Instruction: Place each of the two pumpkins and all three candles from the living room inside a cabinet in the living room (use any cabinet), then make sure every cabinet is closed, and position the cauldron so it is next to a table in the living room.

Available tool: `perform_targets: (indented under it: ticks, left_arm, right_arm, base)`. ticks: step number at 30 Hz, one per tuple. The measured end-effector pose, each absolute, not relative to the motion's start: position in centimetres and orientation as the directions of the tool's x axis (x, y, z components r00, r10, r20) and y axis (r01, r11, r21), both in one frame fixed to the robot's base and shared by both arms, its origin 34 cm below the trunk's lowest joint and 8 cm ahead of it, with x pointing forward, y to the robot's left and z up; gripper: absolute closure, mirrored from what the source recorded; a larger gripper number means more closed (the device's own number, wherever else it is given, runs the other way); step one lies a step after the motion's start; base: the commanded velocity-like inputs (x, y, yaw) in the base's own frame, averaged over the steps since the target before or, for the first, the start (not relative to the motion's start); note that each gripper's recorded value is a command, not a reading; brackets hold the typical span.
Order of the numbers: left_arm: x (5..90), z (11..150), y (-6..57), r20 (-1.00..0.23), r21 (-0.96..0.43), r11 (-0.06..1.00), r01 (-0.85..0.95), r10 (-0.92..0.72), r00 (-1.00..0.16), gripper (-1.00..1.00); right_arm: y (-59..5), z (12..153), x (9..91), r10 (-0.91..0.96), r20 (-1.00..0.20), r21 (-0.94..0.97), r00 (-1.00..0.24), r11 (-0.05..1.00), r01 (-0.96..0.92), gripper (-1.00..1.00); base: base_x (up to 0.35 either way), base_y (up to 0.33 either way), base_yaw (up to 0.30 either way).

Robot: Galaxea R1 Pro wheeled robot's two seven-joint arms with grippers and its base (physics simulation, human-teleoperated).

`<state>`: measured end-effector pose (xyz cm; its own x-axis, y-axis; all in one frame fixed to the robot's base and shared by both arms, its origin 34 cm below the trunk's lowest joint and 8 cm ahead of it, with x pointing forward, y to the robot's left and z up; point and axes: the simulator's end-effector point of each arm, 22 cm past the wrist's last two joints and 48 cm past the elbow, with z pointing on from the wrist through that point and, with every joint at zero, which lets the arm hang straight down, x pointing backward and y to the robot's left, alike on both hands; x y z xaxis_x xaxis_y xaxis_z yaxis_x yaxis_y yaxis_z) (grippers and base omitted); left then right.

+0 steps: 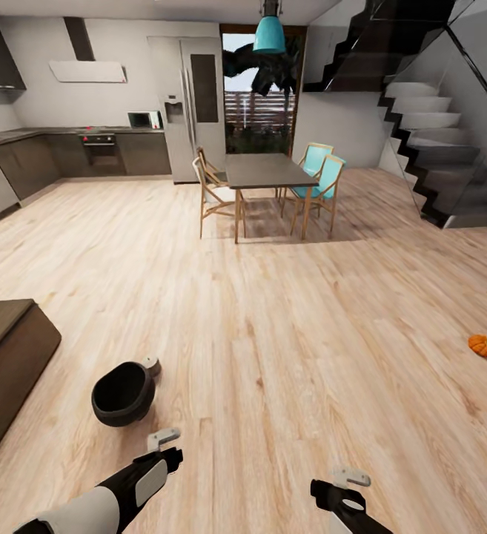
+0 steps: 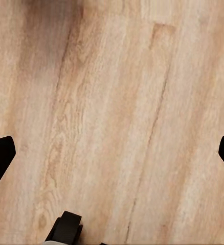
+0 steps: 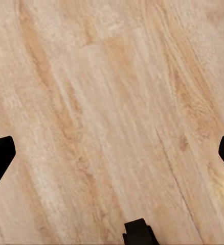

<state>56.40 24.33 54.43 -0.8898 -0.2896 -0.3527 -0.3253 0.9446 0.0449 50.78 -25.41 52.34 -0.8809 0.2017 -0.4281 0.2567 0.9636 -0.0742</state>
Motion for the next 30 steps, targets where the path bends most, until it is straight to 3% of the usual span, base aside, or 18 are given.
perform_targets:
  ticks: [30]
  left_arm:
    - [56.09,54.31,24.4,-0.35,0.047,0.944,-0.326,-0.29,-0.891,-1.0]
  right_arm:
    - [-25.41,52.35,50.8,0.201,-0.429,-0.074,-0.88,0.964,0.256,-1.0]
  base:
    - [0.329,-0.001,-0.277]
